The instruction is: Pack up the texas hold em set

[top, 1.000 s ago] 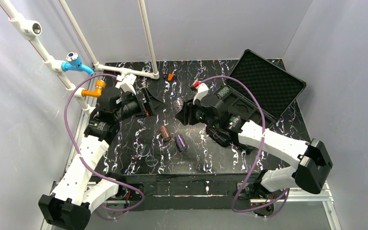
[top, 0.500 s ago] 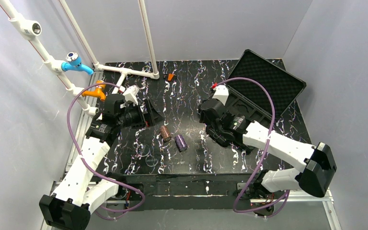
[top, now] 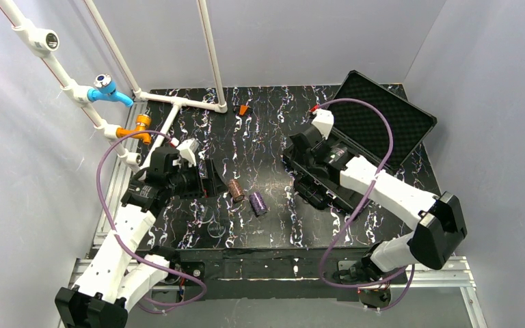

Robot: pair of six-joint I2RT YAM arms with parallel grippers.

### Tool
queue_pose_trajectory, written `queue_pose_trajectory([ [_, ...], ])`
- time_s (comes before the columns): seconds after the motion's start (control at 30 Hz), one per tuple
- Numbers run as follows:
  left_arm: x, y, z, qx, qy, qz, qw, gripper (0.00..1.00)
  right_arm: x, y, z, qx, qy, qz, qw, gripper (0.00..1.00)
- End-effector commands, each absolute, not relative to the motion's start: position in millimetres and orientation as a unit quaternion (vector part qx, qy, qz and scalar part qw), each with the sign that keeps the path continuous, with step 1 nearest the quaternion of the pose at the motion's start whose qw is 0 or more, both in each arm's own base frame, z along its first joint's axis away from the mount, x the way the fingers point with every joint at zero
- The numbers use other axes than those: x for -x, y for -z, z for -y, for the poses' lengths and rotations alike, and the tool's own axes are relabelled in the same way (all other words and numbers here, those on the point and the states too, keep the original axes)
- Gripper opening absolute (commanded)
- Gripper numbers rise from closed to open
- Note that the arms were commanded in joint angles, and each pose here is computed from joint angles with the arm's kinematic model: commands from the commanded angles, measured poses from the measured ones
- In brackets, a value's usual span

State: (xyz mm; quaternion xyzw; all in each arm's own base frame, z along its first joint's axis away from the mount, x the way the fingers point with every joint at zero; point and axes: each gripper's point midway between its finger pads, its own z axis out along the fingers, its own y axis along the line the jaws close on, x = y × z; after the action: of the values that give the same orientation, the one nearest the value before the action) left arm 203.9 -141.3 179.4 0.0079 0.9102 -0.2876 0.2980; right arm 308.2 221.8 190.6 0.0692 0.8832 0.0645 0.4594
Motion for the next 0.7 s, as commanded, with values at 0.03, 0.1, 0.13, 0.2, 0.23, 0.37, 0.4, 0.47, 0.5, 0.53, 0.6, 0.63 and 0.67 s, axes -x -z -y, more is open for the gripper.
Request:
queue_pose_trajectory([
  [0.03,-186,-161,129,-0.024,0.262,-0.921,0.288,0.98,-339,-217,-222,-0.119,-0.115,-0.872,0.461,0.01],
  [0.1,-185,-164,129,-0.027,0.262,-0.918,0.296,0.98,-344,-214,-217,-0.127,-0.108,-0.875,0.455,0.01],
  [0.13,-186,-166,129,-0.028,0.264,-0.916,0.301,0.98,-346,-213,-215,-0.131,-0.106,-0.875,0.453,0.01],
  [0.2,-187,-165,128,-0.027,0.262,-0.916,0.302,0.98,-351,-211,-210,-0.141,-0.102,-0.876,0.449,0.01],
  [0.23,-188,-165,129,-0.028,0.261,-0.917,0.301,0.98,-354,-210,-206,-0.148,-0.099,-0.877,0.446,0.01],
  [0.37,-189,-165,129,-0.03,0.262,-0.917,0.298,0.98,-364,-205,-200,-0.16,-0.097,-0.881,0.434,0.01],
  [0.4,-189,-165,129,-0.03,0.261,-0.917,0.299,0.98,-366,-203,-199,-0.163,-0.097,-0.882,0.431,0.01],
  [0.47,-189,-165,129,-0.03,0.26,-0.917,0.3,0.98,-371,-197,-197,-0.17,-0.097,-0.885,0.422,0.01],
  [0.5,-189,-165,129,-0.03,0.26,-0.917,0.3,0.98,-372,-194,-194,-0.177,-0.093,-0.886,0.418,0.01],
  [0.53,-190,-165,129,-0.029,0.26,-0.918,0.299,0.98,-374,-191,-192,-0.182,-0.09,-0.888,0.413,0.01],
  [0.6,-190,-165,129,-0.03,0.26,-0.918,0.299,0.98,-377,-186,-193,-0.181,-0.093,-0.891,0.406,0.01],
  [0.63,-190,-165,129,-0.03,0.26,-0.918,0.299,0.98,-380,-184,-195,-0.18,-0.101,-0.891,0.404,0.01],
  [0.67,-190,-165,129,-0.03,0.26,-0.917,0.3,0.98,-383,-182,-198,-0.178,-0.109,-0.892,0.4,0.01],
])
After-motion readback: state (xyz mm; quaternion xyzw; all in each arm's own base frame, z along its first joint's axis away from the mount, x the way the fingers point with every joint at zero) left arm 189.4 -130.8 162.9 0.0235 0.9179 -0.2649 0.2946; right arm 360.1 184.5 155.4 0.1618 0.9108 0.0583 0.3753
